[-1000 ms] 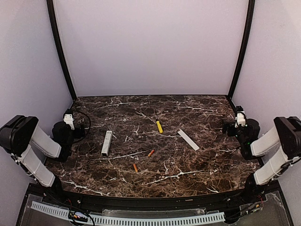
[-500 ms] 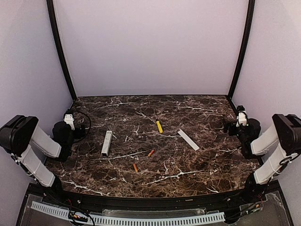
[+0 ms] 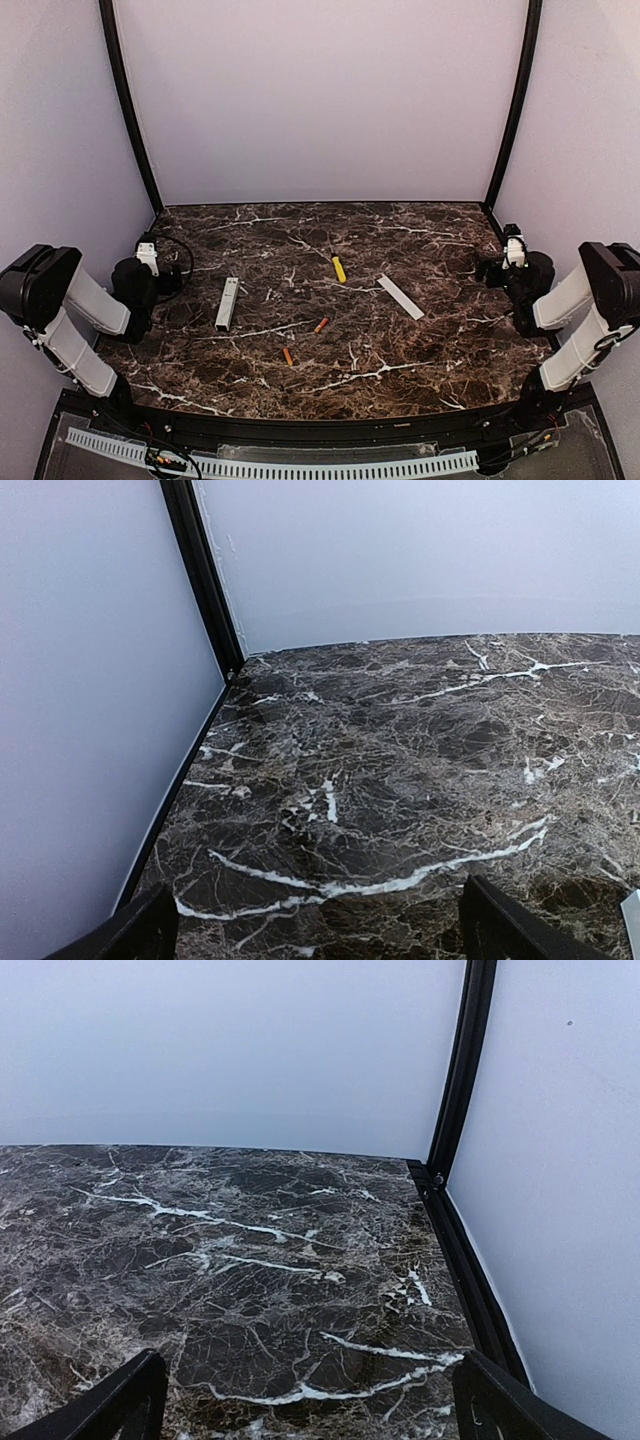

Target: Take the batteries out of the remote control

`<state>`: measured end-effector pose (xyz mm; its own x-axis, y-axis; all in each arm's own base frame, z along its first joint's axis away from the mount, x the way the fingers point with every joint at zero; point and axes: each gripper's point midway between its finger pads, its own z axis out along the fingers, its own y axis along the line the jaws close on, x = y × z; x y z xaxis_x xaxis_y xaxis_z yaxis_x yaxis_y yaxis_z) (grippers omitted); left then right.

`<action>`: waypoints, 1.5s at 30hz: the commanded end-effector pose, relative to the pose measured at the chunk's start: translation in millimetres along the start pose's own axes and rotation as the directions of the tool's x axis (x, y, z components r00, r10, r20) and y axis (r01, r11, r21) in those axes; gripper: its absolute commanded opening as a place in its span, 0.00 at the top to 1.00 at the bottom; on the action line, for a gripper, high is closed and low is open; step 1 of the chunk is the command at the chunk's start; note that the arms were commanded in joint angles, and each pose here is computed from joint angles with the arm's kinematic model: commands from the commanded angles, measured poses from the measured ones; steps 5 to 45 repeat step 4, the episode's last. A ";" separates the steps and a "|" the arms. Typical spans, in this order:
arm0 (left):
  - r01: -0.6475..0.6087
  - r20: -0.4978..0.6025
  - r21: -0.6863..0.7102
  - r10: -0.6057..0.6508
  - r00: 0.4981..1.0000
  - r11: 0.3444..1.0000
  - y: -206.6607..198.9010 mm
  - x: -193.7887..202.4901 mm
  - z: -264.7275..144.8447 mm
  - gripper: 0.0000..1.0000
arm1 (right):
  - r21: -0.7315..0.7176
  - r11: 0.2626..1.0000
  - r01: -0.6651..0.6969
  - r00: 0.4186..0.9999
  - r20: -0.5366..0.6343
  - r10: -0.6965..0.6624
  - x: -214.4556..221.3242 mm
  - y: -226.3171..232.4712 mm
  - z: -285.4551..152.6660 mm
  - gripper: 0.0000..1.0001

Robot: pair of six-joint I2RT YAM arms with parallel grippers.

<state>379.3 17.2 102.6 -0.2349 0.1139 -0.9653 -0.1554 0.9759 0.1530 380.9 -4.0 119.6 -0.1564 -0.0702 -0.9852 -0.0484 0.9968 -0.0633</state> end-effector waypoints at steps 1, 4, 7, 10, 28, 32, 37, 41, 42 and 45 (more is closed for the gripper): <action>0.001 0.000 -0.004 -0.001 1.000 1.000 1.4 -2.1 1.6 0.01 | 0.004 1.000 0.004 0.999 0.041 -0.004 -11.7 -1.8 2.3 0.01; 0.002 -0.001 -0.006 -0.002 1.000 1.000 2.0 -1.8 1.6 0.02 | 0.005 1.000 0.004 0.999 0.043 -0.004 -11.7 -1.9 1.8 0.01; 0.002 -0.001 -0.006 -0.002 1.000 1.000 2.0 -1.8 1.6 0.02 | 0.005 1.000 0.004 0.999 0.043 -0.004 -11.7 -1.9 1.8 0.01; 0.002 -0.001 -0.006 -0.002 1.000 1.000 2.0 -1.8 1.6 0.02 | 0.005 1.000 0.004 0.999 0.043 -0.004 -11.7 -1.9 1.8 0.01; 0.002 -0.001 -0.006 -0.002 1.000 1.000 2.0 -1.8 1.6 0.02 | 0.005 1.000 0.004 0.999 0.043 -0.004 -11.7 -1.9 1.8 0.01; 0.002 -0.001 -0.006 -0.002 1.000 1.000 2.0 -1.8 1.6 0.02 | 0.005 1.000 0.004 0.999 0.043 -0.004 -11.7 -1.9 1.8 0.01; 0.002 -0.001 -0.006 -0.002 1.000 1.000 2.0 -1.8 1.6 0.02 | 0.005 1.000 0.004 0.999 0.043 -0.004 -11.7 -1.9 1.8 0.01; 0.002 -0.001 -0.006 -0.002 1.000 1.000 2.0 -1.8 1.6 0.02 | 0.005 1.000 0.004 0.999 0.043 -0.004 -11.7 -1.9 1.8 0.01; 0.002 -0.001 -0.006 -0.002 1.000 1.000 2.0 -1.8 1.6 0.02 | 0.005 1.000 0.004 0.999 0.043 -0.004 -11.7 -1.9 1.8 0.01; 0.002 -0.001 -0.006 -0.002 1.000 1.000 2.0 -1.8 1.6 0.02 | 0.005 1.000 0.004 0.999 0.043 -0.004 -11.7 -1.9 1.8 0.01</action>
